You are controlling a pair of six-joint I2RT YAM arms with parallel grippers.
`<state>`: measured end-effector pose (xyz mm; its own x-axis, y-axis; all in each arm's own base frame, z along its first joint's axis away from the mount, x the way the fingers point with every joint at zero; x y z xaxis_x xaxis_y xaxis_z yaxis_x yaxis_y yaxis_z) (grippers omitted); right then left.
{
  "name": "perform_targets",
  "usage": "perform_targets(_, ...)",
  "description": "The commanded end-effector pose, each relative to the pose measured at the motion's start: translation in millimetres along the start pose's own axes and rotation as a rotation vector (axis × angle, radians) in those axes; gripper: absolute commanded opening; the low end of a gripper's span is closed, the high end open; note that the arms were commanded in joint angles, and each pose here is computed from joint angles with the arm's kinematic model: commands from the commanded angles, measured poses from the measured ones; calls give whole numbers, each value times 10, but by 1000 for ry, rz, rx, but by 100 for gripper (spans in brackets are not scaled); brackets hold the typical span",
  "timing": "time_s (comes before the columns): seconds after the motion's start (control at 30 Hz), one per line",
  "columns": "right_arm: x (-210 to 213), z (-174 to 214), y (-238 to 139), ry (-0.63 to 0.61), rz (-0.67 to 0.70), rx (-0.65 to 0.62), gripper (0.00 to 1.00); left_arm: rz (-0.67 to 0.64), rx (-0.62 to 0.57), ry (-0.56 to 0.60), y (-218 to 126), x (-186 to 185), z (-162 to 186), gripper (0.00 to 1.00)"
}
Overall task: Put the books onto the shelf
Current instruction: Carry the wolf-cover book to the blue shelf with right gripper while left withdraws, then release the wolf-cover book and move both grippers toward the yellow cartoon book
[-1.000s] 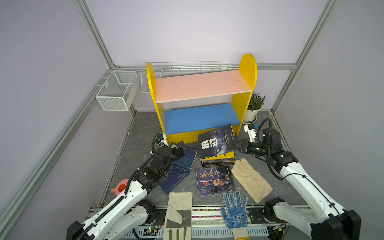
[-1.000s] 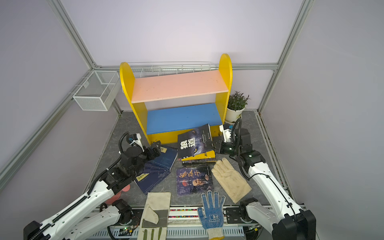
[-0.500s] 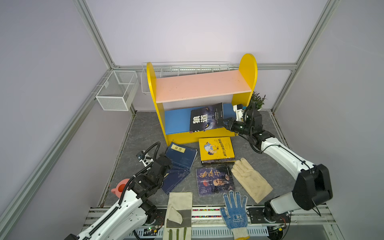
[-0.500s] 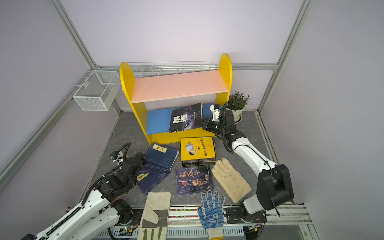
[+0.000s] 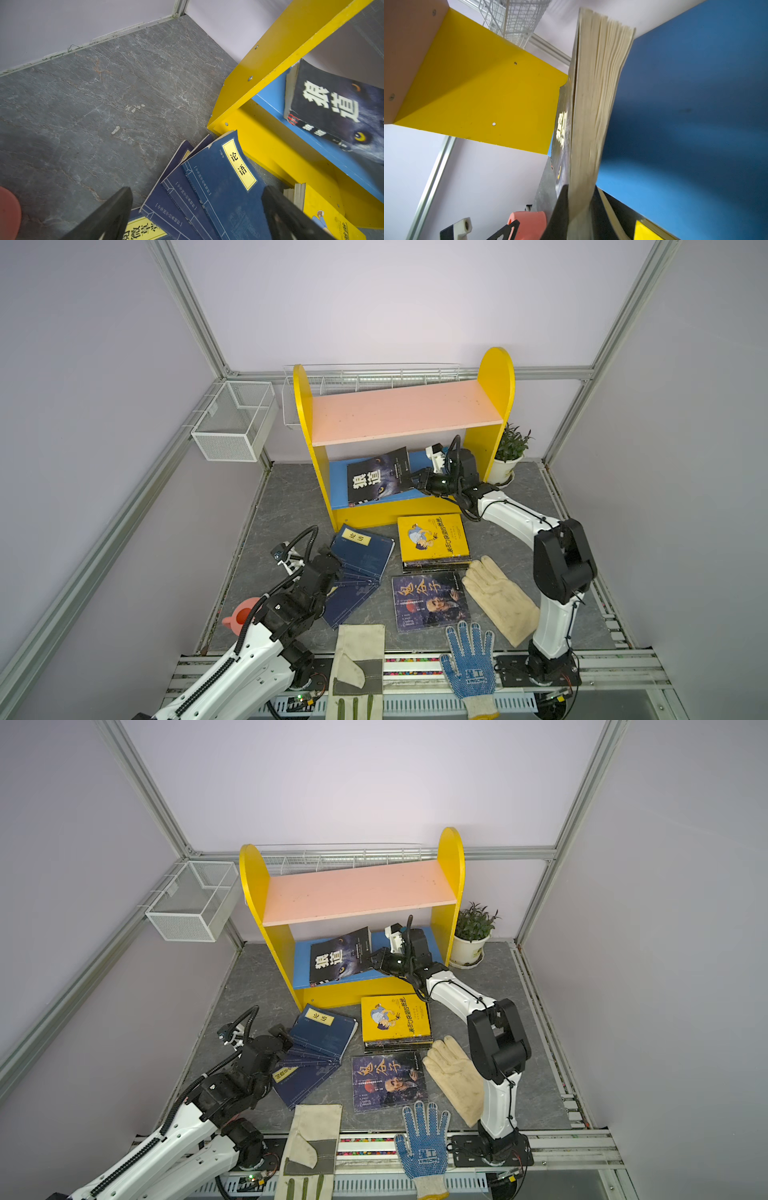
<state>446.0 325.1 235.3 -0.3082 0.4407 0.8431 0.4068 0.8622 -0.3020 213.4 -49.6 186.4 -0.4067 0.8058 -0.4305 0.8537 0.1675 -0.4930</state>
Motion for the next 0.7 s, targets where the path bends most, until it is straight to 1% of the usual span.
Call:
perform_targets(0.0,157,42,171,23,-100,35,7,-18,3,16,-9,60,7,98)
perform_targets(0.23,-2,42,400,59,-87,17,7,-8,15,15,-6,51,30,99)
perform_targets(0.47,-92,34,507,67,-71,10,7,1,19,14,1,21,33,100)
perform_targets(0.67,-190,81,561,58,-9,-6,7,8,29,25,20,-16,52,100)
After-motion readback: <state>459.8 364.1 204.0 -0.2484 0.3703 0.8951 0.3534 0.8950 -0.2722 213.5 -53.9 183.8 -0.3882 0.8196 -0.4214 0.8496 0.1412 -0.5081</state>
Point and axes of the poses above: each gripper's point midway between its finger pads, its own y axis out along the fingers, its own x axis along the line the jaws close on, z = x × y, the point moved 3 cm from there along -y, back along the fingers, and after that the axes turned 3 degrees about y, right-handed, at the moved point
